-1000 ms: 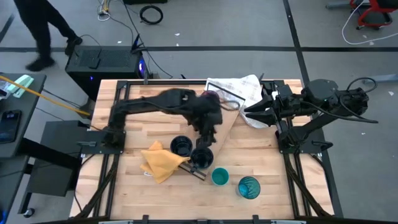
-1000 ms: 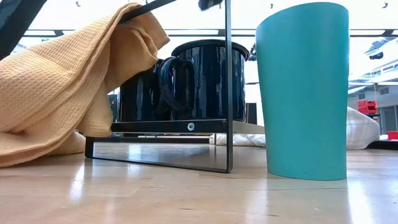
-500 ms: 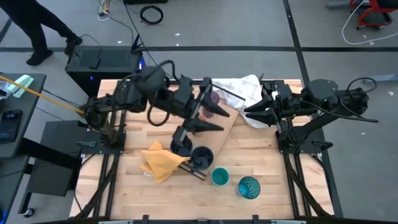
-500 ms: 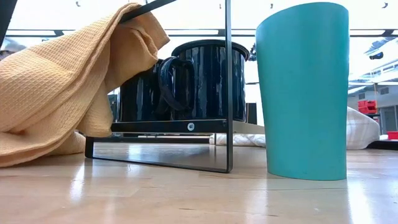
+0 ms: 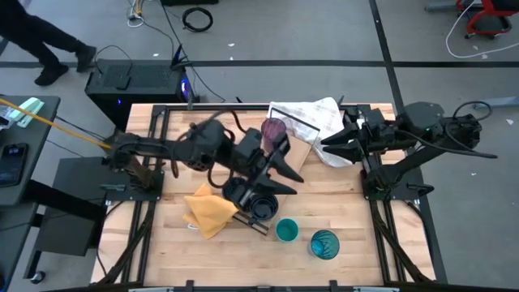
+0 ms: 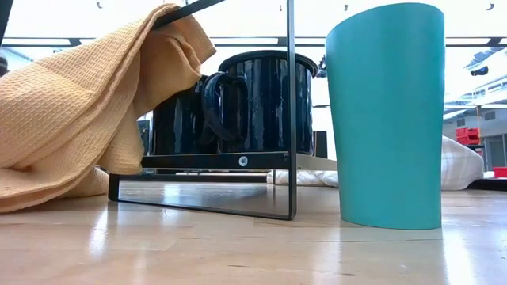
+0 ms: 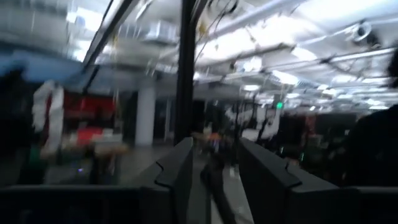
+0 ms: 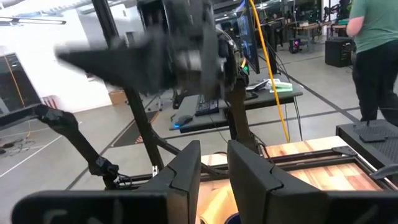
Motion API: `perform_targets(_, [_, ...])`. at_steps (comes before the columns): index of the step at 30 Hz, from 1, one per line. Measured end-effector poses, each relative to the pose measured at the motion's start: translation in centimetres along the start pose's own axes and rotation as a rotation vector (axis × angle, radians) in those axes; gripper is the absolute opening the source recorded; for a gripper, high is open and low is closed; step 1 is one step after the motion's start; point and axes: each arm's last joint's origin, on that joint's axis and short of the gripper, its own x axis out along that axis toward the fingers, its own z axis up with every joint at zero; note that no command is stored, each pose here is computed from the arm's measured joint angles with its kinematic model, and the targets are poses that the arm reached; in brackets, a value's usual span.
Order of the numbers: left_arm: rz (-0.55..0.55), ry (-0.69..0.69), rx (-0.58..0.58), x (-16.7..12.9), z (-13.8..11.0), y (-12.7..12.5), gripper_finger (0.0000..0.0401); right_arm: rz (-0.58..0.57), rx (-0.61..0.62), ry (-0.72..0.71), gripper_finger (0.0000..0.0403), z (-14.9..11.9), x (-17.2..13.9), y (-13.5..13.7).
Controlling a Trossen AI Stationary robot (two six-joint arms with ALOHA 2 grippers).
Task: Stack small to large cups/mugs on shelf
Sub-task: Put the light blue cup on the shelf
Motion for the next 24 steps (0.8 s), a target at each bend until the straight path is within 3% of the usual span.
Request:
perform_targets(9, [0.254, 0.071, -0.047, -8.6, -2.6, 0.8, 0.0123, 0.010, 0.005, 0.006, 0.0087, 0.0, -0.2, 0.0])
perform_targets(17, [0.435, 0.104, -0.119, -18.0, -3.7, -1.9, 0.0122, 0.010, 0.008, 0.007, 0.0087, 0.0, -0.2, 0.0])
perform_targets(24, [0.537, 0.284, -0.186, -23.3, -4.7, -4.6, 0.0123, 0.009, 0.039, 0.010, 0.0087, -0.1, -0.1, 0.0])
